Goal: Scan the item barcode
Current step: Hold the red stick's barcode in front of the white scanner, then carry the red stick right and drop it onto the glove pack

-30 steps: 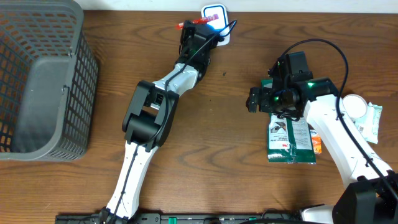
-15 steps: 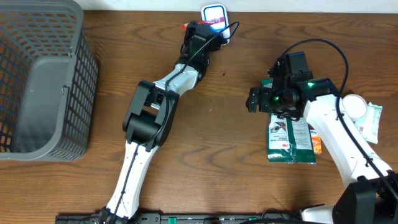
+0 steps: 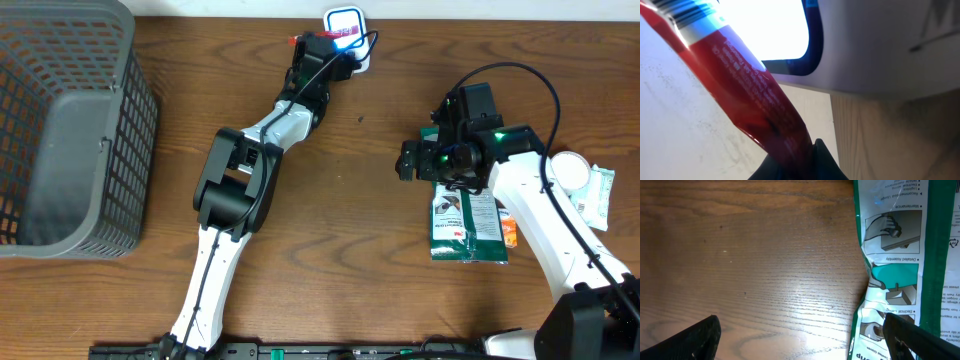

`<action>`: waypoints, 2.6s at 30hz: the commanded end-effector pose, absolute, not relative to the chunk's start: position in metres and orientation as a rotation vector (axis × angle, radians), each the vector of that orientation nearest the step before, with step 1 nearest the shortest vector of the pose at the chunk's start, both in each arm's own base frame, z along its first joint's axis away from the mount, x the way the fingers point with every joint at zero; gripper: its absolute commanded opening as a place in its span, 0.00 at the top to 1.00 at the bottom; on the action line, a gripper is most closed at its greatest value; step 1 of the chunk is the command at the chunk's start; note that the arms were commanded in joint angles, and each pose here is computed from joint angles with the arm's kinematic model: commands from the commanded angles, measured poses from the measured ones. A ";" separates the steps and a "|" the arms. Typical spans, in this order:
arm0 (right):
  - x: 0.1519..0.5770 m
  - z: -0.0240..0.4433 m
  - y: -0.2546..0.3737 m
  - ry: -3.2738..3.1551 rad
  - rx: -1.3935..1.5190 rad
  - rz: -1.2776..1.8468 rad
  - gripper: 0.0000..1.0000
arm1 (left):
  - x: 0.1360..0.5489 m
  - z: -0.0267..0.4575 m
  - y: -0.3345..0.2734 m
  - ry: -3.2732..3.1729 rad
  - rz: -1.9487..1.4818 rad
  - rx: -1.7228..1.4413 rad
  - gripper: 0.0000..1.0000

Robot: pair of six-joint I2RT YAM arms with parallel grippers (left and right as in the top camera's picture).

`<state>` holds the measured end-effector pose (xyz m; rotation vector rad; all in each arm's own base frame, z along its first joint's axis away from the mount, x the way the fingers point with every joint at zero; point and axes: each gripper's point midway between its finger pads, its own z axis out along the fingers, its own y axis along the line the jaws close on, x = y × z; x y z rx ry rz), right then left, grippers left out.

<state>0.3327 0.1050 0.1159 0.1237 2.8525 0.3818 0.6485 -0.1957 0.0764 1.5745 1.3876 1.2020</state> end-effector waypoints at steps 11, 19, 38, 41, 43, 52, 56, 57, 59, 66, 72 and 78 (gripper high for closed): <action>0.334 0.124 0.101 2.825 0.119 0.376 0.01 | 0.648 0.158 -0.199 1.364 1.319 1.276 0.93; 0.334 0.124 0.101 2.825 0.119 0.376 0.01 | 0.596 0.204 -0.228 1.628 0.970 1.150 0.93; 0.343 0.171 0.084 2.778 0.176 0.519 0.31 | 0.368 0.202 -0.319 2.415 -0.683 0.932 0.93; 0.342 0.193 0.047 2.766 0.278 0.481 0.32 | 0.356 0.180 -0.339 2.486 -0.756 0.849 0.93; 0.338 0.200 0.024 2.760 0.363 0.463 0.32 | 0.350 0.169 -0.354 2.499 -0.786 0.827 0.93; 0.325 0.191 -0.039 2.741 0.640 0.422 0.20 | 0.317 0.101 -0.453 2.491 -0.945 0.826 0.92; 0.324 0.189 -0.038 2.747 0.641 0.422 0.15 | 0.302 0.078 -0.485 2.441 -0.977 0.899 0.47; 0.324 0.189 -0.038 2.747 0.640 0.423 0.10 | 0.299 0.078 -0.488 2.434 -0.982 0.908 0.27; 0.324 0.189 -0.037 2.747 0.638 0.423 0.01 | 0.297 0.082 -0.490 2.419 -0.990 0.914 0.21; 0.321 0.188 -0.037 2.758 0.642 0.425 0.01 | 0.304 0.112 -0.481 2.370 -0.987 0.915 0.21; 0.320 0.188 -0.037 2.761 0.645 0.425 0.01 | 0.324 0.164 -0.452 2.322 -0.917 0.827 0.20; 0.320 0.188 -0.036 2.761 0.645 0.425 0.01 | 0.342 0.212 -0.396 2.334 -0.806 0.694 0.20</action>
